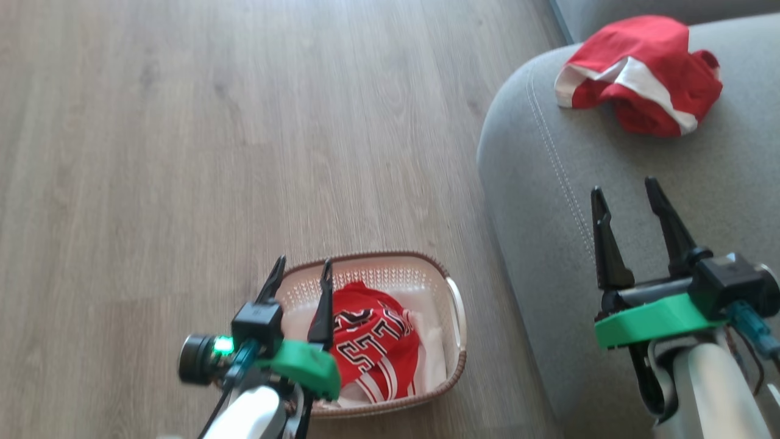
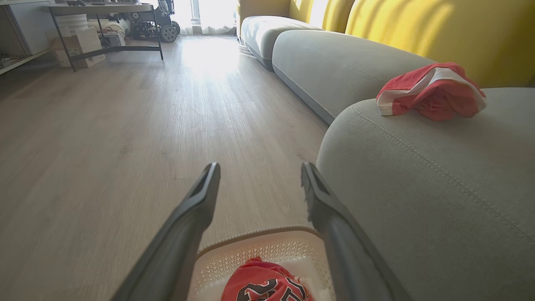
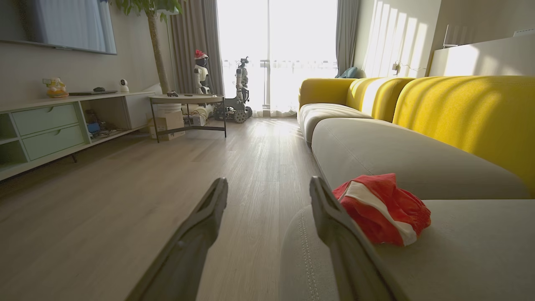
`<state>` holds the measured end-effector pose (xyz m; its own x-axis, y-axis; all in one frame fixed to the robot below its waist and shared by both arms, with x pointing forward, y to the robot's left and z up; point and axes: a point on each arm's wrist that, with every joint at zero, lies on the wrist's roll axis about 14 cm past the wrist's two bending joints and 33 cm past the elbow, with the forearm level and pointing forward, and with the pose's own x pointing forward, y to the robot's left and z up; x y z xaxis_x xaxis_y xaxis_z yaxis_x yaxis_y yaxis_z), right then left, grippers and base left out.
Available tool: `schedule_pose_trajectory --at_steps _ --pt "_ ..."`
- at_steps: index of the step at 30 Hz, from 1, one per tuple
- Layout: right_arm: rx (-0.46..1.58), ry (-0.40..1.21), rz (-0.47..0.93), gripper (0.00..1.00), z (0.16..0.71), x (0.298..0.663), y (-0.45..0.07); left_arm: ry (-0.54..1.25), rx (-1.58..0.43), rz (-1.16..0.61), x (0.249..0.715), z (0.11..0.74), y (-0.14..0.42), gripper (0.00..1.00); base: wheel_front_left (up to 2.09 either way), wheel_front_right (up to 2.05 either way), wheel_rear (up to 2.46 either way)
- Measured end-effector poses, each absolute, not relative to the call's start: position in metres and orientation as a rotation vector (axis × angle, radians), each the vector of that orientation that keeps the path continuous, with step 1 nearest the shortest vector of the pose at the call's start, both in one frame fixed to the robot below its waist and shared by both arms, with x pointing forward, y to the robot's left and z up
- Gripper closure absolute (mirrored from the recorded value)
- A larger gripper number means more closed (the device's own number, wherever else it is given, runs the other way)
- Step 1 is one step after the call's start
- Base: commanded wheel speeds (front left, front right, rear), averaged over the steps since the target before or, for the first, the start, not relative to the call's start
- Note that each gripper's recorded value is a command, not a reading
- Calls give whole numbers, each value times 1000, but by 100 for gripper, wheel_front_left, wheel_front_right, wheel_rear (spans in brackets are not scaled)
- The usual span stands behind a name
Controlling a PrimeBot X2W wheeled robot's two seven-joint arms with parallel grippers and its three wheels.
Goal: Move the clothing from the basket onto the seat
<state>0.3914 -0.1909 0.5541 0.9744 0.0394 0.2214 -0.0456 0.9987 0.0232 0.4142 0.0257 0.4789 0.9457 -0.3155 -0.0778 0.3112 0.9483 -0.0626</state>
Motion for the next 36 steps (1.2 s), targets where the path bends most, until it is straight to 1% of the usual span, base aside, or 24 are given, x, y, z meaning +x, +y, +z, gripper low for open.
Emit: schedule_pose_trajectory --at_steps 10,19,26,30,36 --pt "41 -180 70 0 540 368 -180 91 -85 -163 378 478 77 0 0 0 0" --pt "59 -144 123 0 529 362 -161 73 -96 -34 357 482 122 0 0 0 0" --pt "70 -114 130 0 519 358 -158 80 -109 30 341 478 141 0 0 0 0" --pt "78 -83 136 0 509 354 -156 72 -106 45 337 479 146 0 0 0 0" --pt "82 -78 140 0 507 352 -154 67 -106 54 334 480 148 0 0 0 0"
